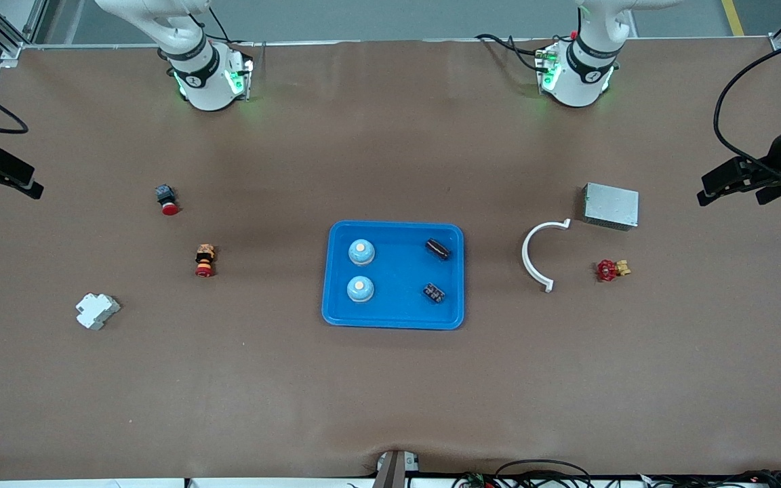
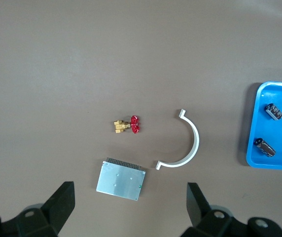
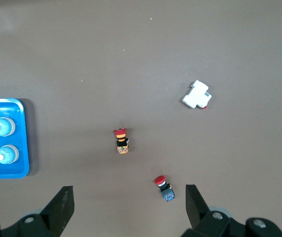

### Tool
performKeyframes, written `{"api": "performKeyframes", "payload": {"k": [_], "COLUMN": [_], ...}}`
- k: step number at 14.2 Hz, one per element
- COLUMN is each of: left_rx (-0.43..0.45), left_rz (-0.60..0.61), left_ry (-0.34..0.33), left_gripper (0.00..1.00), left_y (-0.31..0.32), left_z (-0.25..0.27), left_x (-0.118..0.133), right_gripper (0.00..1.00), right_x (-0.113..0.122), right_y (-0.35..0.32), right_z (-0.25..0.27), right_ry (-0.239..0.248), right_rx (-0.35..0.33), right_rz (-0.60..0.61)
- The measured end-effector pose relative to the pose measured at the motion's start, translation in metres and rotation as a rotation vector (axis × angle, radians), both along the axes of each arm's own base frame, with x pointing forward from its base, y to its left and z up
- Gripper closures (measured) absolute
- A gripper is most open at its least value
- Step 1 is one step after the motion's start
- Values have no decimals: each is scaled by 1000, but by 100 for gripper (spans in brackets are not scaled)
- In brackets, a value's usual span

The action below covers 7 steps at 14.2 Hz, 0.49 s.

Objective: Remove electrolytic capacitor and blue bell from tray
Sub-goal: 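Move the right gripper toward the tray while the left gripper advances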

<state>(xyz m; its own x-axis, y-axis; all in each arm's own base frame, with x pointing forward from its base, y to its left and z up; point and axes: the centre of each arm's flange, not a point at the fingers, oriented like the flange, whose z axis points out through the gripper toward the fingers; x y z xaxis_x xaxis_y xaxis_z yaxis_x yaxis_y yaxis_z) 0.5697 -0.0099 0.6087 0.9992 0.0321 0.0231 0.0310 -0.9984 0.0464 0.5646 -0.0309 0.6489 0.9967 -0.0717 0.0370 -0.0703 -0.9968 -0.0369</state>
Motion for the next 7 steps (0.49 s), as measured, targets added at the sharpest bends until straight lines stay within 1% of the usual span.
{"api": "performKeyframes", "payload": {"k": [7], "left_rx": [0], "left_rz": [-3], "left_ry": [5], "left_gripper": [0], "left_y": [-1], "left_z": [-3], "left_x": [1], "right_gripper": [0], "right_x": [0], "right_y": [0], "right_z": [0], "right_ry": [0], "right_rx": [0], "right_rz": [0]}}
